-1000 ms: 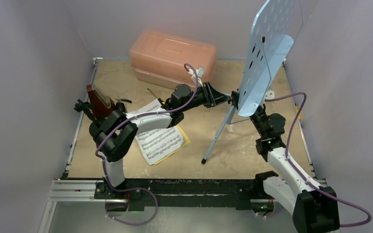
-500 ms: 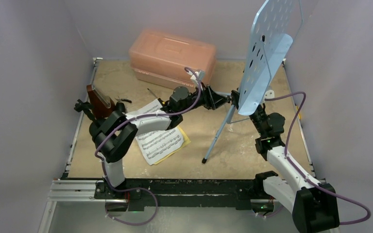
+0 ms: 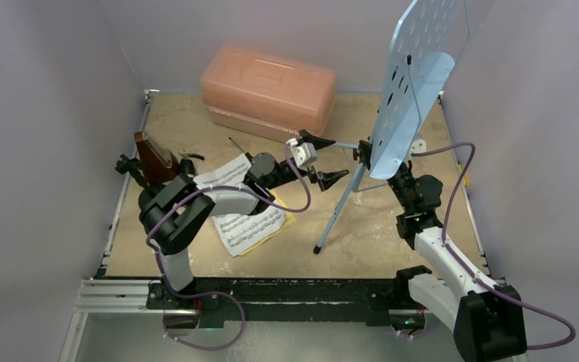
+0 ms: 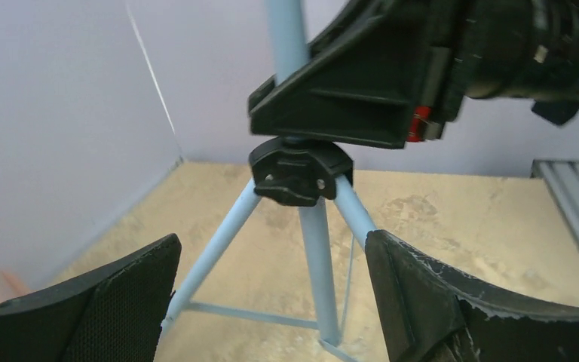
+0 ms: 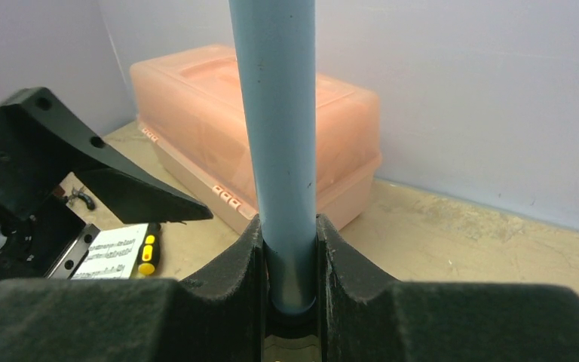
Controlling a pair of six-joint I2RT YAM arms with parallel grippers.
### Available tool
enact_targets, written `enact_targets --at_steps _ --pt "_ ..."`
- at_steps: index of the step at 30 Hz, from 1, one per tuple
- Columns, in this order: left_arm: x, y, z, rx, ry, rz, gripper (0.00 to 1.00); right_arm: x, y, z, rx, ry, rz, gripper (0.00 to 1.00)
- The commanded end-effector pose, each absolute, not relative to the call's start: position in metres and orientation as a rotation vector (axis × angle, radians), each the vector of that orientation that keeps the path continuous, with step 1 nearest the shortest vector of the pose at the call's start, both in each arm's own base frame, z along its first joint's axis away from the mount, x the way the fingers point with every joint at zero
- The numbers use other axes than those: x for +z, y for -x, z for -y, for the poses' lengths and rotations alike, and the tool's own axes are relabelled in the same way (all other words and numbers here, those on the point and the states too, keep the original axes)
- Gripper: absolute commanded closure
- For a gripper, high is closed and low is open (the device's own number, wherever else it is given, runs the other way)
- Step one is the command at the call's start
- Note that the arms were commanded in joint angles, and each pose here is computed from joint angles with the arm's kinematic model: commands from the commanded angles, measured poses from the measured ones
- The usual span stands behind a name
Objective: Pack up the instrument practice props
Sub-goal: Unscrew the knob on the music stand.
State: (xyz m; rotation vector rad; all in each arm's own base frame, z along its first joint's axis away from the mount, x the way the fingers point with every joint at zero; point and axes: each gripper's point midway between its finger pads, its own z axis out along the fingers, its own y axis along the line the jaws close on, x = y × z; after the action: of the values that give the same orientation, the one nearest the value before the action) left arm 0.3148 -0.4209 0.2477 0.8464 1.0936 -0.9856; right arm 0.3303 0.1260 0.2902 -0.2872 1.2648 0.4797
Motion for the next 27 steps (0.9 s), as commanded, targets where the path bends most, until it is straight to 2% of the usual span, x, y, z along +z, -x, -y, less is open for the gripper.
enact_targets --at_steps 1,9,18,27 --pt "0.283 -0.291 0.42 -0.837 -0.995 -0.666 0.08 0.306 -0.32 -0.14 0.62 0.258 -1.257 0.98" --pt "0.282 -0.293 0.435 -0.778 -1.098 -0.564 0.18 0.307 -0.318 -0.142 0.634 0.265 -1.254 0.98" --pt "0.273 -0.311 0.452 -0.675 -1.213 -0.542 0.4 0.307 -0.317 -0.143 0.645 0.268 -1.255 0.98" --pt "0.261 -0.313 0.459 -0.665 -1.278 -0.535 0.51 0.308 -0.317 -0.143 0.646 0.269 -1.254 0.97"
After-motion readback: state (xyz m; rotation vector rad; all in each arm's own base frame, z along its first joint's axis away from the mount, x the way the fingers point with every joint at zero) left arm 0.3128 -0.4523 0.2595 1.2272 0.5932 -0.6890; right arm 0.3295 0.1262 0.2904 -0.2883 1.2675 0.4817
